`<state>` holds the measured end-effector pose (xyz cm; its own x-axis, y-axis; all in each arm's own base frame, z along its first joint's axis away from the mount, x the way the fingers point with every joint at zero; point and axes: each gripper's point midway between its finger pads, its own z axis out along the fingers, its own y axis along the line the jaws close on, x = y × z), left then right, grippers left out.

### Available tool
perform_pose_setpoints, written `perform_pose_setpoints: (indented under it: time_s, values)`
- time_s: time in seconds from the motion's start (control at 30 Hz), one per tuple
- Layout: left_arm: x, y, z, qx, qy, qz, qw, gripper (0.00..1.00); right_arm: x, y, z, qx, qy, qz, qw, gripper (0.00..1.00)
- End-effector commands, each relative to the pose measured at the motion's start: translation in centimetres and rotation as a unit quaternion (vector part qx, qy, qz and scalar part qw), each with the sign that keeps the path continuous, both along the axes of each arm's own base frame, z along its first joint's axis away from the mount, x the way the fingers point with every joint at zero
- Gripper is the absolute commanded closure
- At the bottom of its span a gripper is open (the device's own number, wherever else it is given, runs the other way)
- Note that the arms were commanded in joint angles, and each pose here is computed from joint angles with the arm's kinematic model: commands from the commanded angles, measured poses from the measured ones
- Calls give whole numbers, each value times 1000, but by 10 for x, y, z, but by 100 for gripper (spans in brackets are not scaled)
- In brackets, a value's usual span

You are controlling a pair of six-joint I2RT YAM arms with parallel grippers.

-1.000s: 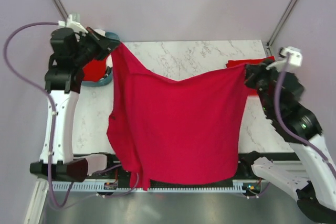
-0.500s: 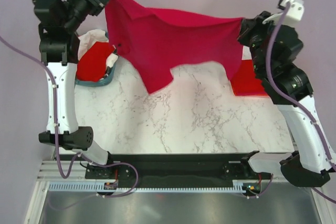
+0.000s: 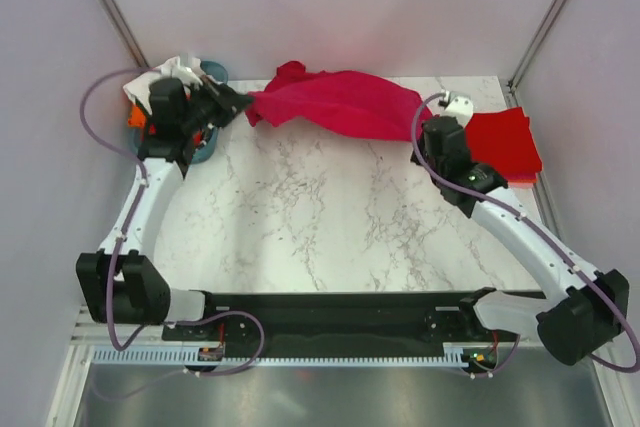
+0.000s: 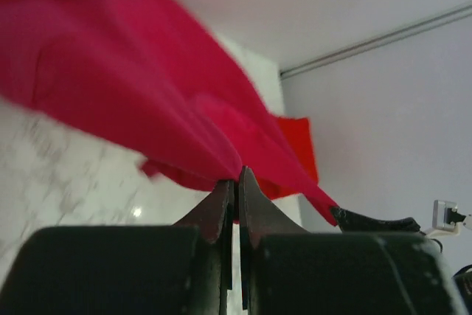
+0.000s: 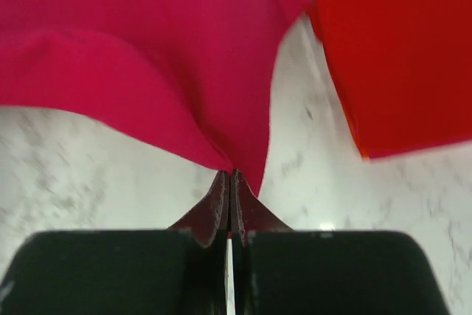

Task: Fold and stack the t-shirts
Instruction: Flatten the tshirt out

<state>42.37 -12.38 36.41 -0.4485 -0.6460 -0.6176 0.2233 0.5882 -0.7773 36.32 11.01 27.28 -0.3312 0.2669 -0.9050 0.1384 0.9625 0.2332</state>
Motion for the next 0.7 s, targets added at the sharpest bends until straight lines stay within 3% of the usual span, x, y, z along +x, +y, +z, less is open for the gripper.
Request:
perform_pose_setpoints:
  time_s: [0.0,0.07,0.1,0.17,0.2,0.37,0.53,0.67]
  values:
    - [-50,8,-30,26,-19,18,999,98,-18,3,-43,46,23,9,999,100]
    - [-76,11,-42,32,-24,24,999,98,-28,3,-69,56,45,10,997,100]
    - [-86,14,-82,31,17,33,999,98,-40,0,-90,56,62,12,996,100]
    - [-110,16,-95,25,17,39,999,98,-57,-7,-116,55,82,7,995,100]
    - [-121,15,-128,19,53,34,998,98,-62,-9,-122,56,85,6,995,100]
    - [-168,10,-184,10,93,15,995,98,-103,-17,-158,75,120,17,990,100]
    - [-195,15,-216,17,135,25,990,98,-141,-10,-186,116,169,45,978,100]
    - [-206,16,-229,15,143,30,989,98,-157,-7,-184,149,170,55,973,100]
